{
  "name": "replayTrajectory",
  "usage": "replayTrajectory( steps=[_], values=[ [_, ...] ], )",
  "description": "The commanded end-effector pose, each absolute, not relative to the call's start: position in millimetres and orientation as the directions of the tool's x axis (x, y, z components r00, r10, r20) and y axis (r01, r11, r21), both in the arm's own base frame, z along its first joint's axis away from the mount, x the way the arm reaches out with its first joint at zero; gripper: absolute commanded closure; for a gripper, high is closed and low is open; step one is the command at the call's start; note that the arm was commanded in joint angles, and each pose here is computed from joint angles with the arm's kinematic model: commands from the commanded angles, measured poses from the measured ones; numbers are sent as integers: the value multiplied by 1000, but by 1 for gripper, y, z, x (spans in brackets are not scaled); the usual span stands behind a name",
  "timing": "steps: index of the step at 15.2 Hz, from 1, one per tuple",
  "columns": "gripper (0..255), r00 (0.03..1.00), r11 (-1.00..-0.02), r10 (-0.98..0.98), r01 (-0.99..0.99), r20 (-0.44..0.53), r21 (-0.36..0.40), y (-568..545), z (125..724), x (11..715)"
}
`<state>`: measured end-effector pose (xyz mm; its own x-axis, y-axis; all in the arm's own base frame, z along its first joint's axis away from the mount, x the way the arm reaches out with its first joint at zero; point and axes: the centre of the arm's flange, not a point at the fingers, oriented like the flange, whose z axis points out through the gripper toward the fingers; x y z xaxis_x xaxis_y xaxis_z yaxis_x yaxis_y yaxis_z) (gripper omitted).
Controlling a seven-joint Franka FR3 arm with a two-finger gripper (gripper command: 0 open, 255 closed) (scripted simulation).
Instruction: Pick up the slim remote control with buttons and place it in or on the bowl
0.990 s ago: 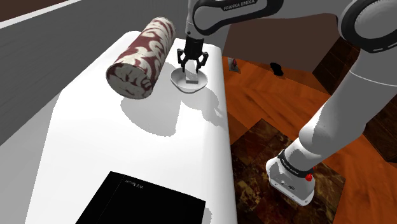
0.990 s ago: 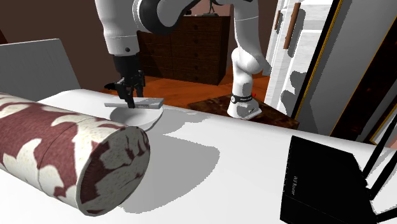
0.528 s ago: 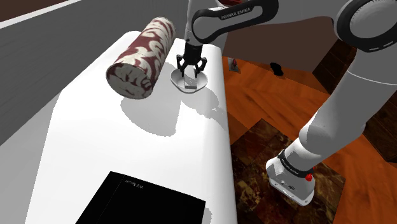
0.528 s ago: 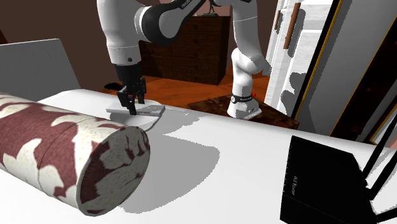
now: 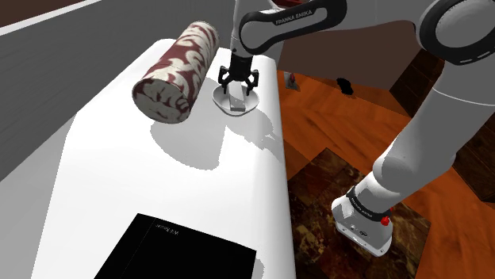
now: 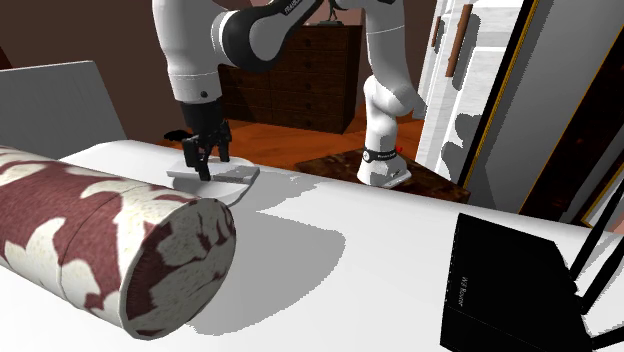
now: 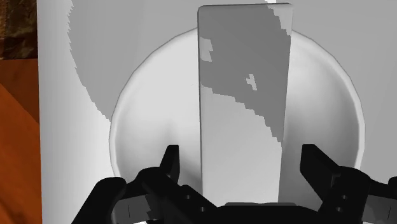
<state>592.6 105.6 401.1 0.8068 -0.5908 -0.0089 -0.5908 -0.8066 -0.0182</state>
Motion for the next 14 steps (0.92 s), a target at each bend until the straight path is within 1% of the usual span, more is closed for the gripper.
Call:
replayTrajectory(
  steps=[1,2,6,14],
  values=[
    [0,807,-807,-591,-591,-9,-18,105,401,593],
    [0,807,-807,-591,-591,-9,-18,106,401,593],
    [0,807,-807,-591,-591,-9,-18,105,451,593],
    [0,807,-807,-591,-591,-9,-18,105,451,593]
  ],
)
